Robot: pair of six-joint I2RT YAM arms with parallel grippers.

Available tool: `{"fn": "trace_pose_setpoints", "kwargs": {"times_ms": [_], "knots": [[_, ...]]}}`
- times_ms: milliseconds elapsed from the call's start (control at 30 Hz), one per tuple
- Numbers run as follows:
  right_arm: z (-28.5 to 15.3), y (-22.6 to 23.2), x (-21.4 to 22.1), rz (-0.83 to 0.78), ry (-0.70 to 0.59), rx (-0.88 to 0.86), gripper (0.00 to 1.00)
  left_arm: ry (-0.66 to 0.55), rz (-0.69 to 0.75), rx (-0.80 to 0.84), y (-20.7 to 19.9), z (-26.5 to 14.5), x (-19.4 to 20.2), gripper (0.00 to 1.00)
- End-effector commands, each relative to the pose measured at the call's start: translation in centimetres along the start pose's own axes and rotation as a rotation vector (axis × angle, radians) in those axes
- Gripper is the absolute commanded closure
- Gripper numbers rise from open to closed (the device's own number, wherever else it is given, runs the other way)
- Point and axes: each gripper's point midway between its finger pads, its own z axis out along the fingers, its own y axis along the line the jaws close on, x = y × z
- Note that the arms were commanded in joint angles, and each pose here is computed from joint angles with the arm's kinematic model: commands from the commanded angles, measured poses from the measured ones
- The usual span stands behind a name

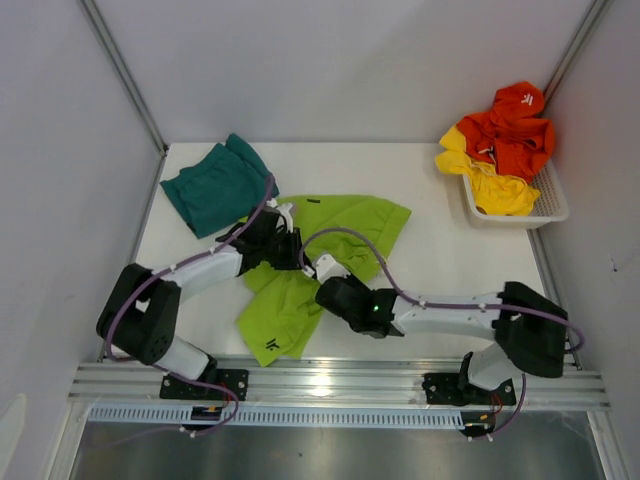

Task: Fold and stack the shorts
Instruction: Flatten the shorts out

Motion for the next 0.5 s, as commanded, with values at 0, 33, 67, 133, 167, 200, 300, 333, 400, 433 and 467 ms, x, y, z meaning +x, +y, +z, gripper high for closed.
{"fn": "trace_pose_setpoints", "kwargs": {"times_ms": [0, 33, 67, 133, 167, 200, 300, 333, 400, 433, 467], "knots": [[-5.1, -2.2, -3.6, 0.14, -0.008, -0.063, 1.0, -0.107, 0.088, 0.056, -2.8, -3.4, -2.9, 0.66], [-6.0, -2.9, -3.7, 0.152, 0.016, -0.058, 1.0, -0.11, 0.093, 0.056, -3.0, -4.2, -2.8, 0.58], [-7.4, -4.1, -2.5, 0.154, 0.075, -0.037, 1.0, -0.148, 0.119, 0.076, -4.3, -5.7, -3.2, 0.48], [-8.8, -6.6, -2.3, 0.188, 0.132, -0.005, 1.0, -0.176, 0.132, 0.042, -4.7, -7.3, -3.2, 0.28], [-9.4, -7.7, -2.4, 0.227, 0.136, 0.003, 1.0, -0.221, 0.157, 0.058, -6.1, -9.1, -3.6, 0.19], [-9.6, -8.6, -2.2, 0.262, 0.148, 0.025, 1.0, -0.253, 0.165, 0.034, -6.2, -10.1, -4.1, 0.16], [-9.8, -12.6, -1.7, 0.299, 0.148, 0.145, 1.0, -0.282, 0.223, 0.021, -7.4, -13.3, -3.5, 0.08], [-9.6, -14.0, -1.3, 0.314, 0.163, 0.179, 1.0, -0.244, 0.255, 0.015, -7.8, -13.7, -2.0, 0.06], [-9.8, -15.5, -1.3, 0.34, 0.152, 0.187, 1.0, -0.252, 0.321, 0.01, -8.5, -15.0, -0.9, 0.05], [-9.7, -15.9, -1.5, 0.331, 0.146, 0.155, 1.0, -0.267, 0.336, -0.04, -7.9, -15.3, -0.7, 0.05], [-9.4, -17.5, -1.2, 0.37, 0.155, 0.167, 1.0, -0.228, 0.379, -0.029, -8.5, -15.1, 1.2, 0.05]]}}
